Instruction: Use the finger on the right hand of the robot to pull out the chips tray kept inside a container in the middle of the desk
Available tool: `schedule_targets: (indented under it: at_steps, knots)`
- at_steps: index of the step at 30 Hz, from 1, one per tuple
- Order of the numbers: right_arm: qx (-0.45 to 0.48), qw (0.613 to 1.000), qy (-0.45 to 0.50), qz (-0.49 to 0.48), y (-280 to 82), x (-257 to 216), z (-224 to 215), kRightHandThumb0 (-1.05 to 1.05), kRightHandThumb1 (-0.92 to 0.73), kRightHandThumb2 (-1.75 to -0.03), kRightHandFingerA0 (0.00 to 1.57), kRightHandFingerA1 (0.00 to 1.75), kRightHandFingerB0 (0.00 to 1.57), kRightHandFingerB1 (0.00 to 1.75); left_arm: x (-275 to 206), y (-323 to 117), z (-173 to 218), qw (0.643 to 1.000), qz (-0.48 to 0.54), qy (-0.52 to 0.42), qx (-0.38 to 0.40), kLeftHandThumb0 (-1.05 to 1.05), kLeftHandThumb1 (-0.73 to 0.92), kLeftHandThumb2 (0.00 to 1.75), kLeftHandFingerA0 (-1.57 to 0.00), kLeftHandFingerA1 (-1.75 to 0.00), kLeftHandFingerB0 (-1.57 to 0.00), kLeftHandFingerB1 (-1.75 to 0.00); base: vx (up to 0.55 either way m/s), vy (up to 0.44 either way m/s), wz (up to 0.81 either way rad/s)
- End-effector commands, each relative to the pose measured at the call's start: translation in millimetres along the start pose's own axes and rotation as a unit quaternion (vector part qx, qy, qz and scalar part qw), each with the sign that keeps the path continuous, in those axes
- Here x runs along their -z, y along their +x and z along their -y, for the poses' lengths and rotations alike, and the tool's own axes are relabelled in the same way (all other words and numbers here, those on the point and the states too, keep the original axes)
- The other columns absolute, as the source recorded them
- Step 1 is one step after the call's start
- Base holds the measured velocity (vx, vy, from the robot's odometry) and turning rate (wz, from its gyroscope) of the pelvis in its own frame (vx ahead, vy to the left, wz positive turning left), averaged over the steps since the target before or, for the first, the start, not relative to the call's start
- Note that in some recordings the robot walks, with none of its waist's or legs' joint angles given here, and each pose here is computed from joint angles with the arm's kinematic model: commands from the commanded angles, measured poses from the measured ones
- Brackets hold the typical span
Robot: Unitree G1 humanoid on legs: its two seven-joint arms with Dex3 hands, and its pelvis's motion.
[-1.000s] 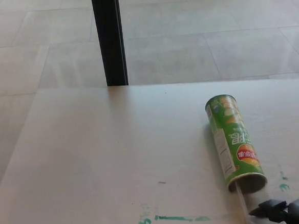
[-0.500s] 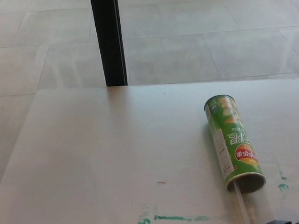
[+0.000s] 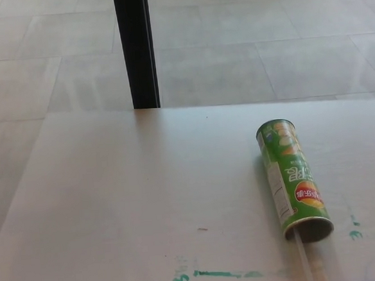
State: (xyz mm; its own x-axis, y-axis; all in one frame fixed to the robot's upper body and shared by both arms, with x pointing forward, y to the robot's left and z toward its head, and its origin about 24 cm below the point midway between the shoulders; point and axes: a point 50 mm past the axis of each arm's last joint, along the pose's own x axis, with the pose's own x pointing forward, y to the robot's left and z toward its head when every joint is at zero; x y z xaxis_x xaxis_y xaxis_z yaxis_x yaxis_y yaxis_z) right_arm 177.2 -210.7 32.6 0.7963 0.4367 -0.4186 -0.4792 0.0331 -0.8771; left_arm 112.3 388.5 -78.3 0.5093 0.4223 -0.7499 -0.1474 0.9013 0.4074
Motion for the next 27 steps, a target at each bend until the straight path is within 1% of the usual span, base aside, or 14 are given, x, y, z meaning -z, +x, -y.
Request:
schedule_targets:
  at_steps: [1,8,10,12,13,14,15,19,20,21,23,24,26,27]
  knots:
    - [-0.042,0.999,0.01,-0.015,-9.8,2.2,-12.3,-0.17,-0.62,-0.59,0.81,1.4,0.45,0.42,-1.8,-2.3,-11.7,1.0,0.005,0.001,-0.013,-0.48,0.7,0.61,-0.54,-0.68,-0.5,-0.5,0.0,0.0,0.0]
    - [-0.03,0.999,0.015,-0.02,-14.9,2.9,-12.4,-0.19,-0.6,-0.59,0.87,1.34,0.46,0.43,-0.9,-2.3,-11.1,1.0,0.002,0.006,-0.015,-0.48,0.72,0.61,-0.55,-0.65,-0.53,-0.5,0.0,0.0,0.0]
    - [-0.022,0.999,0.01,-0.022,-14.5,2.6,-9.6,-0.18,-0.6,-0.59,0.82,1.34,0.36,0.4,-0.9,-2.4,-11.3,1.0,0.002,0.007,-0.013,-0.48,0.71,0.61,-0.55,-0.68,-0.54,-0.53,0.0,0.0,0.0]
    - [-0.018,1.0,0.011,-0.023,-14.7,2.6,-9.2,-0.18,-0.6,-0.59,0.82,1.34,0.36,0.4,-0.8,-2.4,-11.0,1.0,0.002,0.009,-0.012,-0.48,0.71,0.61,-0.55,-0.68,-0.54,-0.53,0.0,0.0,0.0]
    - [-0.006,1.0,0.016,-0.022,-14.1,2.8,-7.0,-0.17,-0.6,-0.59,0.82,1.34,0.3,0.38,0.9,-2.7,-10.5,1.0,0.001,0.004,-0.013,-0.48,0.7,0.61,-0.56,-0.69,-0.55,-0.53,0.0,0.0,0.0]
    - [0.015,1.0,0.004,-0.026,-11.5,2.6,1.4,-0.16,-0.42,-0.89,0.94,1.08,0.03,0.47,0.4,-2.6,-10.3,1.0,0.002,0.006,-0.014,-0.48,0.7,0.61,-0.56,-0.71,-0.53,-0.53,0.0,0.0,0.0]
    - [0.046,0.999,-0.003,-0.02,-10.5,2.2,5.4,-0.21,-0.56,-0.61,0.87,1.18,0.09,0.29,1.2,-2.9,-10.4,1.0,0.003,0.003,-0.013,-0.48,0.7,0.61,-0.55,-0.71,-0.53,-0.53,0.0,0.0,0.0]
    - [0.076,0.997,0.013,-0.02,-8.1,-0.5,23.2,-0.17,-0.6,-0.58,0.82,1.23,0.0,0.08,2.4,-3.5,-11.0,1.0,0.001,0.002,-0.01,-0.47,0.72,0.61,-0.54,-0.71,-0.53,-0.54,0.0,0.0,0.0]
    - [0.116,0.993,0.021,-0.019,-6.5,-1.8,31.9,-0.15,-0.56,-0.57,0.88,1.13,0.0,0.05,3.3,-3.8,-11.2,1.0,0.001,0.002,-0.012,-0.47,0.7,0.61,-0.56,-0.71,-0.52,-0.52,0.0,0.0,0.0]
    - [0.138,0.99,0.025,-0.016,-6.2,-3.3,37.1,-0.15,-0.48,-0.67,0.93,1.13,0.0,0.04,4.1,-4.0,-11.3,1.0,0.001,-0.001,-0.012,-0.47,0.7,0.61,-0.56,-0.71,-0.51,-0.53,0.0,0.0,0.0]
    - [0.157,0.987,0.023,-0.016,-6.5,-5.2,40.9,-0.21,-0.52,-0.74,0.99,1.14,0.0,0.01,5.9,-4.9,-11.3,1.0,0.002,0.009,-0.01,-0.48,0.7,0.61,-0.55,-0.72,-0.53,-0.56,0.0,0.0,0.0]
    - [0.172,0.985,0.028,-0.009,-6.3,-6.5,45.0,-0.16,-0.45,-0.71,0.96,1.14,0.0,0.07,6.1,-5.0,-11.3,1.0,0.001,0.009,-0.009,-0.49,0.71,0.61,-0.55,-0.7,-0.53,-0.54,0.0,0.0,0.0]
    - [0.195,0.98,0.031,-0.005,-8.0,-11.4,54.9,-0.21,-0.48,-0.72,0.94,1.14,0.0,0.03,8.1,-4.9,-10.9,1.0,-0.006,0.007,-0.013,-0.48,0.69,0.61,-0.56,-0.69,-0.56,-0.54,0.0,0.0,0.0]
    - [0.2,0.979,0.032,-0.004,-8.1,-12.0,56.1,-0.17,-0.53,-0.56,0.93,1.16,0.0,0.08,8.4,-4.8,-10.7,1.0,-0.006,0.007,-0.014,-0.48,0.69,0.61,-0.57,-0.7,-0.55,-0.53,0.0,0.0,0.0]
